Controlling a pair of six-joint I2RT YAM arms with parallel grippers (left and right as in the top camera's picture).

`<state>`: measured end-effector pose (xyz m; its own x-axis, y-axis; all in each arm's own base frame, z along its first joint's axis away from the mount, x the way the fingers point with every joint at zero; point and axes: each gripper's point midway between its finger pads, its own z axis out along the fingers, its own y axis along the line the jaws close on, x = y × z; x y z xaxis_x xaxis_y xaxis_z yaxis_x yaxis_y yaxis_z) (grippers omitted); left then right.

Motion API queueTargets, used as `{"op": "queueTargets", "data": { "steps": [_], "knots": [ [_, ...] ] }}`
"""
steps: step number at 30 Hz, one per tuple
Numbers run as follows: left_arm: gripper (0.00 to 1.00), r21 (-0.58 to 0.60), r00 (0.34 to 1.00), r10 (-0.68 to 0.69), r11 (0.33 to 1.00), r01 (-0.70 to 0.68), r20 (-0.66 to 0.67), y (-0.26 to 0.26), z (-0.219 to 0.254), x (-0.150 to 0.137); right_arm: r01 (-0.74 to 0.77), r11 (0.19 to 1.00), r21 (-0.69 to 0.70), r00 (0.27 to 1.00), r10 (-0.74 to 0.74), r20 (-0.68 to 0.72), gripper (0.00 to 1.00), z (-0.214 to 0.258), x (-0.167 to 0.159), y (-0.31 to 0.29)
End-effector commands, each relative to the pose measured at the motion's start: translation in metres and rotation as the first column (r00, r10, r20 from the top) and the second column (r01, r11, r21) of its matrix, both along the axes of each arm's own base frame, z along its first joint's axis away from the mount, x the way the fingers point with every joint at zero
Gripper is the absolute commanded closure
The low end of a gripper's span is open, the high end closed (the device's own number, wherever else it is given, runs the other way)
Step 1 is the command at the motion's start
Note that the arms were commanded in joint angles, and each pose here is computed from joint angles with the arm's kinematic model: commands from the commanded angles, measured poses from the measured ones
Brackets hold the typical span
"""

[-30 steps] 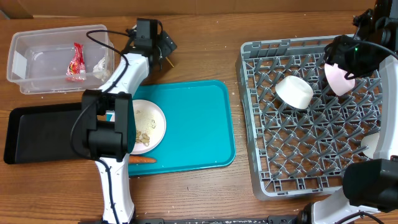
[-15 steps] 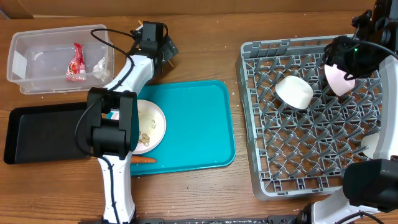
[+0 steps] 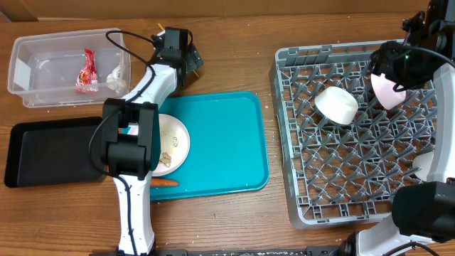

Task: Sort waste into correct bins and load items into the dishwasher
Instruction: 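Reach the left gripper to the chopstick on the table and grasp it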

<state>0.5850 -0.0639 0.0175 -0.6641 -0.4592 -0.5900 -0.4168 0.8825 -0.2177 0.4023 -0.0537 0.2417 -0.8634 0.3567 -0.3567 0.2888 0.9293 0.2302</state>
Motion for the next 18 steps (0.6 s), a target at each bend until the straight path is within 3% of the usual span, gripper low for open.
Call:
{"op": "queueTargets", "data": {
  "steps": [1, 8, 18],
  "knots": [
    [0.0, 0.035, 0.999, -0.035, 0.999, 0.036, -0.034, -0.007, -0.019, -0.003, -0.016, 1.0, 0.015, 1.0, 0.016, 0.025, 0.44, 0.007, 0.004, 0.004],
    [0.04, 0.062, 0.988, -0.045, 0.997, 0.054, -0.15, -0.005, -0.043, -0.025, -0.016, 1.0, 0.015, 1.0, 0.016, 0.024, 0.45, 0.007, 0.003, 0.004],
    [0.02, 0.114, 0.961, -0.039, 0.991, 0.073, -0.275, 0.005, -0.055, -0.052, -0.017, 1.0, 0.016, 1.0, 0.016, 0.021, 0.44, 0.006, 0.003, 0.004]
  ]
}}
